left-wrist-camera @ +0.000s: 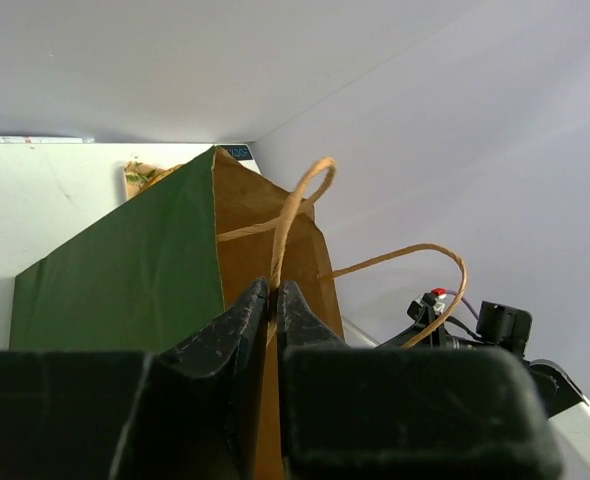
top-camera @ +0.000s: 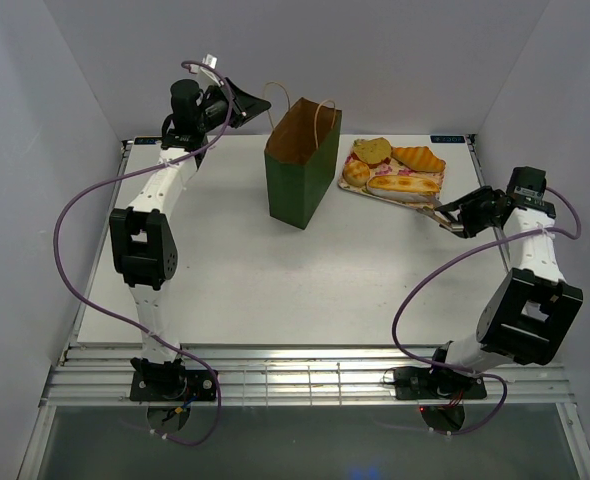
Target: Place the fake bread into the paper bag
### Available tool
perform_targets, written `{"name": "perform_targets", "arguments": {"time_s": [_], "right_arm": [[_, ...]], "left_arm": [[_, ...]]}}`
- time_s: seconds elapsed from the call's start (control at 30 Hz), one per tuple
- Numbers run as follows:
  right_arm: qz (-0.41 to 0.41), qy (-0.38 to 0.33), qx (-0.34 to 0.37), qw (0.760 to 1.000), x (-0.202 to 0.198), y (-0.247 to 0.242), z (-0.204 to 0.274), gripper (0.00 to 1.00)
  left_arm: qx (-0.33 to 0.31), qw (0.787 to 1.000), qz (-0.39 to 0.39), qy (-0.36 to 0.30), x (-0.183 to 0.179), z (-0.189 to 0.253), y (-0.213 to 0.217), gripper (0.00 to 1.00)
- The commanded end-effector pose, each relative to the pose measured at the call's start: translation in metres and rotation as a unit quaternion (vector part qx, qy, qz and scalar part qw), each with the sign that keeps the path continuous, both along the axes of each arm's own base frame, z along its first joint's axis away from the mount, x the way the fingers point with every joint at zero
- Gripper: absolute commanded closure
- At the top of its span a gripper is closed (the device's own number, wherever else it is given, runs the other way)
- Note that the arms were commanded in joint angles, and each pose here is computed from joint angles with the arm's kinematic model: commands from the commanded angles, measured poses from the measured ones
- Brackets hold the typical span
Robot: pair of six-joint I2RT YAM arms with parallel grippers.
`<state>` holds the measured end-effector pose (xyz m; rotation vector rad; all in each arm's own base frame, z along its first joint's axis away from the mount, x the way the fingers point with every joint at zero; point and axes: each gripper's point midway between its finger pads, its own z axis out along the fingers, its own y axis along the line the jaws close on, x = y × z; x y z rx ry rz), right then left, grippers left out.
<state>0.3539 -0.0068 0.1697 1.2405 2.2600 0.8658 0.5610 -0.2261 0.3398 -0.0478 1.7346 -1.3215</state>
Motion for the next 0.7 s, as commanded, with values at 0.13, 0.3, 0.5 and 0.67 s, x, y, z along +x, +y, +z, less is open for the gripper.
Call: {"name": "perform_targets", "arguments": {"time_s": [0.13, 0.3, 0.5, 0.67], "right_arm": [[-0.011, -0.039, 0.002, 0.999, 0.026, -0.008, 0.012, 0.51], [-0.010, -0.035, 0.003, 0.999, 0.029, -0.010, 0.007, 0.51], [-0.011, -0.035, 0.004, 0.999, 0.035, -0.012, -0.001, 0.48], [-0.010, -0.037, -0.001, 0.999, 0.038, -0.015, -0.006, 0.46]], "left_arm": [[-0.012, 1.000, 0.004, -0.015, -0.005, 0.026, 0.007, 0.82], [-0.010, 1.000, 0.003, -0.015, -0.007, 0.026, 0.008, 0.82], [-0.006, 1.000, 0.003, -0.012, -0.008, 0.024, 0.008, 0.83], [-0.009, 1.000, 0.002, -0.009, -0.007, 0.024, 0.008, 0.83]]}}
